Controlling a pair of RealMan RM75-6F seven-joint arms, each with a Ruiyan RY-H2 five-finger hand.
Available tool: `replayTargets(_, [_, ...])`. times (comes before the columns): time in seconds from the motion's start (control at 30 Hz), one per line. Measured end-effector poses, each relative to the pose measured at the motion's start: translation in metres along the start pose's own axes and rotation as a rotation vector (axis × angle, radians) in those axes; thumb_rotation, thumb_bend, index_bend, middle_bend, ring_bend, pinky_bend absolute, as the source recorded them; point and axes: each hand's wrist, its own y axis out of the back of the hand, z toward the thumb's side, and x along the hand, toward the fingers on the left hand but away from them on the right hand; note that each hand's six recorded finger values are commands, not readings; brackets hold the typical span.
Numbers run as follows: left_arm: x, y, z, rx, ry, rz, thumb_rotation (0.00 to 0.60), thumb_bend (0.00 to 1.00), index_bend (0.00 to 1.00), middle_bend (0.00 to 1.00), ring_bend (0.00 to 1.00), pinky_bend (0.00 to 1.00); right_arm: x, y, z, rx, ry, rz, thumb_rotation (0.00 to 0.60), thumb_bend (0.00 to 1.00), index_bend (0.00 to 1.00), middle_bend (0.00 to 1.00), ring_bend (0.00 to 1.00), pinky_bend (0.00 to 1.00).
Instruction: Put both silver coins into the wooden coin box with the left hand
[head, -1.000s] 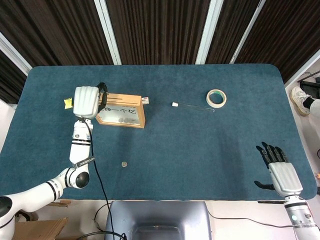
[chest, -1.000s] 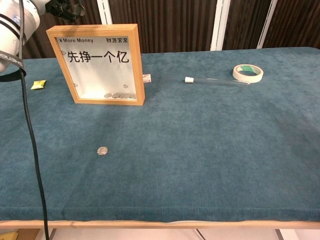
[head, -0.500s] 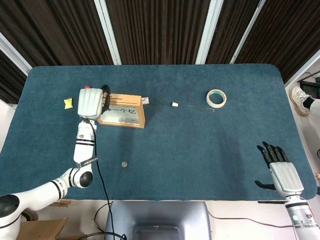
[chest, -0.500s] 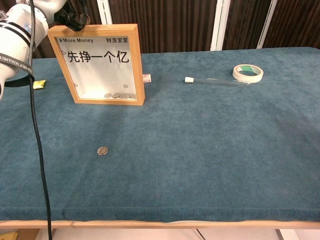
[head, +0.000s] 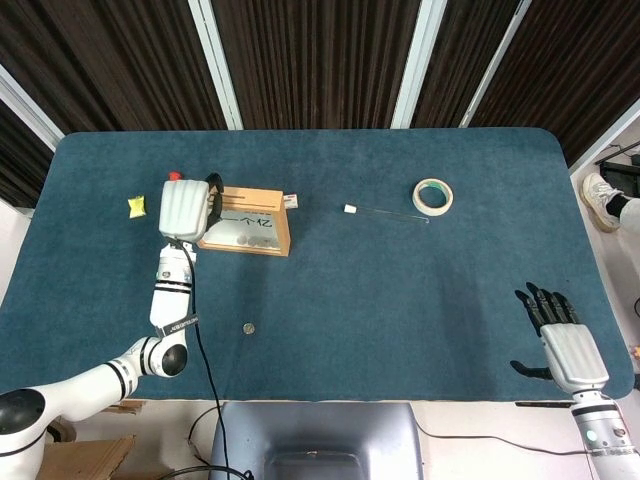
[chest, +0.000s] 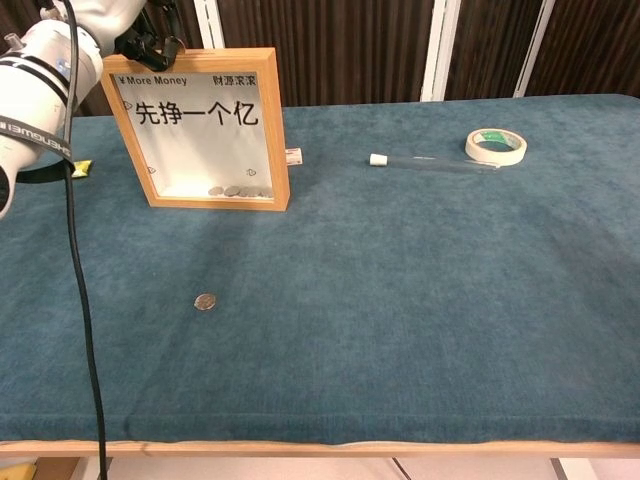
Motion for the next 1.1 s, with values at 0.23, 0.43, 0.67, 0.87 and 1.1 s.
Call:
replayTargets(0.23, [-0.001, 0.000, 0.002, 0.005, -0.007, 0.000, 0.600, 0.45, 0.45, 1.00, 1.00, 1.00, 0.000, 0.000, 0.000, 0.000, 0.000, 0.000, 0.600, 0.18, 0.00, 0.00, 0.00, 0.00])
replayTargets(0.43, [-0.002, 0.003, 0.002, 0.002, -0.012, 0.012, 0.600, 0.45, 0.43, 1.00, 1.00, 1.00, 0.000, 0.000, 0.000, 0.001, 0.000, -0.001, 0.600, 0.18, 0.00, 0.00, 0.00, 0.00])
replayTargets(0.67, [-0.019, 0.017, 0.005, -0.064, -0.059, 0.038, 0.600, 0.42, 0.42, 1.00, 1.00, 1.00, 0.000, -0.001, 0.000, 0.009, 0.000, 0.000, 0.600, 0.18, 0.00, 0.00, 0.00, 0.00])
replayTargets(0.87, [-0.069, 0.033, 0.006, -0.225, -0.130, 0.030, 0.600, 0.41, 0.41, 1.00, 1.00, 1.00, 0.002, -0.002, 0.004, 0.014, 0.007, -0.001, 0.600, 0.18, 0.00, 0.00, 0.00, 0.00])
replayTargets(1.1, [-0.154, 0.024, -0.012, -0.276, -0.212, -0.040, 0.600, 0.40, 0.37, 1.00, 1.00, 1.00, 0.002, -0.009, 0.008, 0.032, 0.018, 0.019, 0.600, 0.18, 0.00, 0.00, 0.00, 0.00])
